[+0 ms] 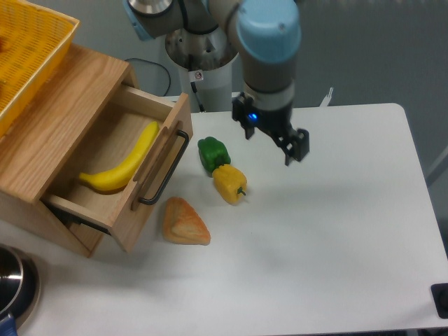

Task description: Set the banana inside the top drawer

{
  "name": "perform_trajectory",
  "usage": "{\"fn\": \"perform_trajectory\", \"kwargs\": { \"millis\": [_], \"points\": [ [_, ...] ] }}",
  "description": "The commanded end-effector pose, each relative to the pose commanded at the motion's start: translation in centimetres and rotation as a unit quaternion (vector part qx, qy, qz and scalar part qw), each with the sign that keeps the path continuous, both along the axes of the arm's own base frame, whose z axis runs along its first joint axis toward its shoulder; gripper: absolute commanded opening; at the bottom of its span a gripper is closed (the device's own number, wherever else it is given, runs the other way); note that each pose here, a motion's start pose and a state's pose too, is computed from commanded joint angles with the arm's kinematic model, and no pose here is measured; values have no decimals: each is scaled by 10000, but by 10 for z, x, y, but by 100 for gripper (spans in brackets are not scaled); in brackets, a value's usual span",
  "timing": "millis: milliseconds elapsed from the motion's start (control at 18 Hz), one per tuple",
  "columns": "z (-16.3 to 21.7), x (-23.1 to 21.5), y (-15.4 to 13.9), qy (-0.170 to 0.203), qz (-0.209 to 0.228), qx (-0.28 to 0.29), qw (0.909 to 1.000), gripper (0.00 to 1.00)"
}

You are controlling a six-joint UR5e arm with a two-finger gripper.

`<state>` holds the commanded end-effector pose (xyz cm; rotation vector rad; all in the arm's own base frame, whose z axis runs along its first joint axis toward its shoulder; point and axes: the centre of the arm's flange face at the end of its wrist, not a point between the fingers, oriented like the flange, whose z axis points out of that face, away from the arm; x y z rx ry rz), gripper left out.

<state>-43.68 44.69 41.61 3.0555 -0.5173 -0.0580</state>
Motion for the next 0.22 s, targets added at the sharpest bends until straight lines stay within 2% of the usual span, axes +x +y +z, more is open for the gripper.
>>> {"fn": "perform_trajectory", "kwargs": {
  "millis": [222],
  "points": [
    [-20, -9, 6, -103, -17, 41, 9999, 100]
  ]
}}
